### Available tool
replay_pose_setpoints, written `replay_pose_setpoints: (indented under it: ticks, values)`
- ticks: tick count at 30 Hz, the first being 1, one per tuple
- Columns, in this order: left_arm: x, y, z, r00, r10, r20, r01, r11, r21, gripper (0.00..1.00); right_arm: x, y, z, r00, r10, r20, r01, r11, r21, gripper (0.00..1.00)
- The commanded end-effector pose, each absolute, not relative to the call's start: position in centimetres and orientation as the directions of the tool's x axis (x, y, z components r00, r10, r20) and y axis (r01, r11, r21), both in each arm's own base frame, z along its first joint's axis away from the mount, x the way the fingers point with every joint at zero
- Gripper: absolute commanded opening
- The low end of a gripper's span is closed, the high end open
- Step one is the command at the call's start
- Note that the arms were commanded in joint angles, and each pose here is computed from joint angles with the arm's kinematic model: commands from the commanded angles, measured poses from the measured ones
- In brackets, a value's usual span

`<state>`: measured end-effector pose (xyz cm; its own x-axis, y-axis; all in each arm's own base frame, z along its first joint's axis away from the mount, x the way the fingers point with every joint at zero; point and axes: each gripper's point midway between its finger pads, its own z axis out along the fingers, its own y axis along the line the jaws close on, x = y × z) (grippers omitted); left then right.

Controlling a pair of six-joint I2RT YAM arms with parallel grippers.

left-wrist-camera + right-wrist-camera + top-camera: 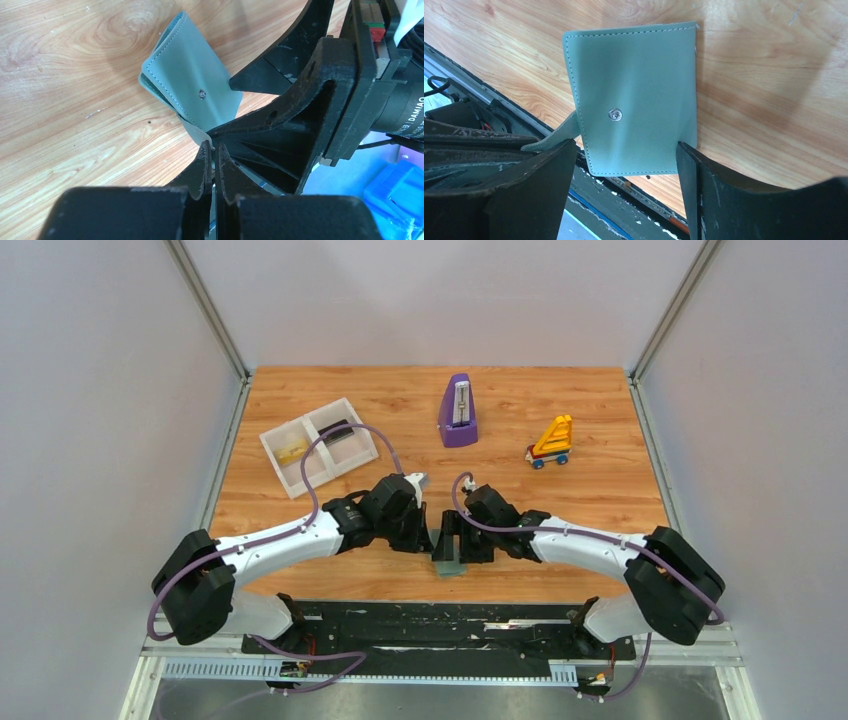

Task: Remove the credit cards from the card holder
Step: Open the card holder at the center of the board.

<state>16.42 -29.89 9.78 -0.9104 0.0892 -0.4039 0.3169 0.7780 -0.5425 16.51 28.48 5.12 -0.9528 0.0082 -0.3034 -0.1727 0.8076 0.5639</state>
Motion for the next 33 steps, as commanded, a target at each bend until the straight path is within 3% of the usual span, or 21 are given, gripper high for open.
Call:
replay_pose_setpoints:
  ticks: [1,16,33]
  values:
    - [17.0,-30.9,12.8,-0.895,0.062,-0.442,0.338,0.740,-0.582,0.00,16.2,29.3,4.8,-0.961,0.005,-0.276,-0.156,0.814,0.559,0.75]
    - [16.9,-28.2,11.8,-0.890,0.063,-0.451,0.309,0.811,-0.497,0.00,17.8,26.3,3.6,-0.938,0.043,-0.343,-0.106,0.909,0.403,0.65]
    - [16.7,-26.3,9.7,-0.891,0.085,-0.447,0.294,0.857,-0.423,0.00,19.6,22.8,4.1,-0.914,0.115,-0.388,-0.035,0.933,0.358,0.57]
